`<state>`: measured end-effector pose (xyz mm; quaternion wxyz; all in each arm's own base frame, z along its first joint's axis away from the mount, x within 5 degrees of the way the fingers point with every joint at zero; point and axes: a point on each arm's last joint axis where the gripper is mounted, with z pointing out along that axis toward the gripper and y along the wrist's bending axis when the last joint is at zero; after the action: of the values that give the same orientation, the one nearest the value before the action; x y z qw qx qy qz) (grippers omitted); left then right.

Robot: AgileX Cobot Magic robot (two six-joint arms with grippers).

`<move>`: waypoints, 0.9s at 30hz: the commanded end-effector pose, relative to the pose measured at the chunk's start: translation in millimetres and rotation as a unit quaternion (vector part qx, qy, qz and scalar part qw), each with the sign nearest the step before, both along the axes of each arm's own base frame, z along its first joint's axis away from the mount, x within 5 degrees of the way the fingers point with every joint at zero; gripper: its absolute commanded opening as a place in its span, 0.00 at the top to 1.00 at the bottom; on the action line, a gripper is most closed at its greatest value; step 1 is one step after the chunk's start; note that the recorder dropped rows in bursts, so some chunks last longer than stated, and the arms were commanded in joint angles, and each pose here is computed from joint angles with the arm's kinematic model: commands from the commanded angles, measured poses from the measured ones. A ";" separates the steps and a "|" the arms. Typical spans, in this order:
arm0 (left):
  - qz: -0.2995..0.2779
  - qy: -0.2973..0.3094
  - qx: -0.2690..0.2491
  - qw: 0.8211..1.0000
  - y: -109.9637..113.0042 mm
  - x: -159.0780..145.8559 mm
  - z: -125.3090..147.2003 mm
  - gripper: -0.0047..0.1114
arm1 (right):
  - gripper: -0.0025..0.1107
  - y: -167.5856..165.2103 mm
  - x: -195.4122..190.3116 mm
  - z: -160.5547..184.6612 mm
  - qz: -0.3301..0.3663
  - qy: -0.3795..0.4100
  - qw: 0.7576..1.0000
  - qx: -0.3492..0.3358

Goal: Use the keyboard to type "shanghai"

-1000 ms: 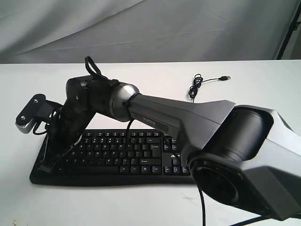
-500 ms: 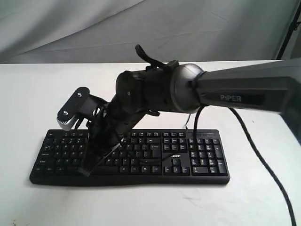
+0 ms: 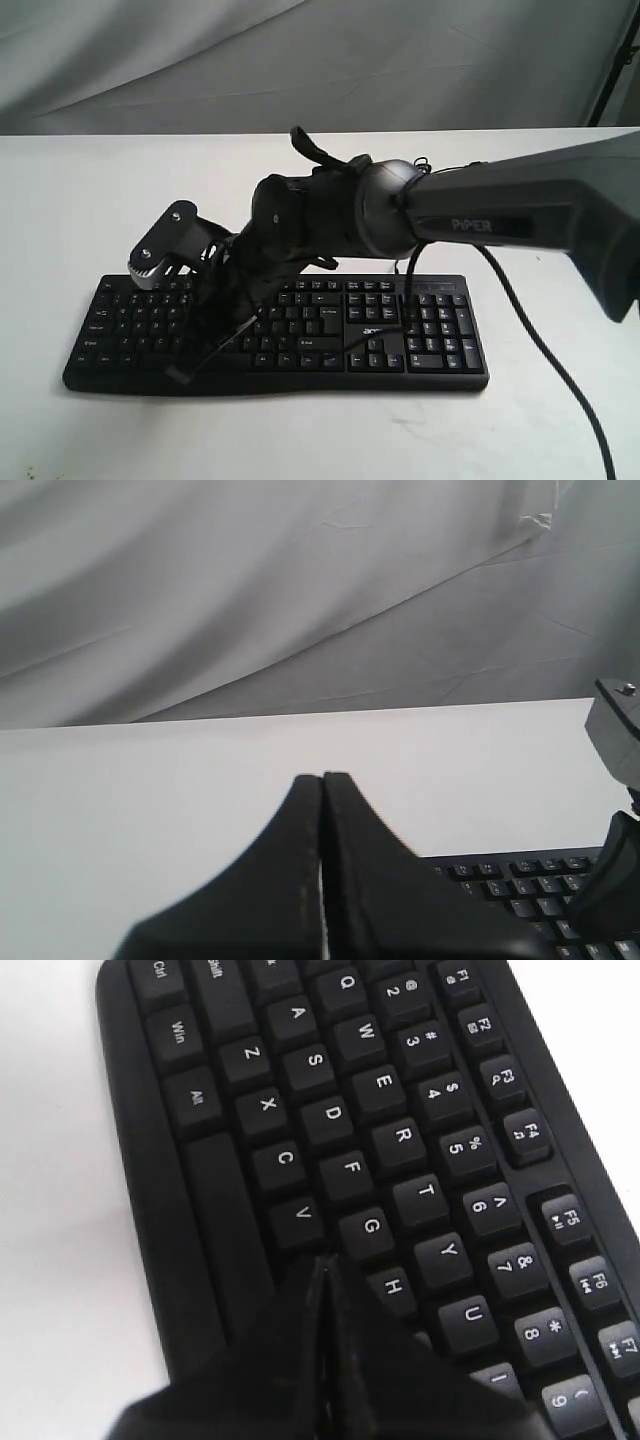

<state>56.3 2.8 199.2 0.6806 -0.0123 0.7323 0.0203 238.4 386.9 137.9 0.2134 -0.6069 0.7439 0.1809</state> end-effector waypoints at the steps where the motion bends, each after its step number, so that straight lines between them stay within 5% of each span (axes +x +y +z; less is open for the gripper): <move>1: -0.003 -0.003 -0.001 1.000 -0.4 -0.1 0.1 0.96 | 0.98 -0.1 1.3 -3.7 -0.003 0.001 1.000 0.000; 27: -0.003 -0.003 -0.001 1.000 -0.4 -0.1 0.1 0.96 | 0.98 -4.4 8.6 -20.5 -0.017 0.017 1.000 -0.013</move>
<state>56.3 2.8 199.2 0.6806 -0.0123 0.7323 0.0203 245.7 383.4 117.7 0.1962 -0.5946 0.7591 0.1783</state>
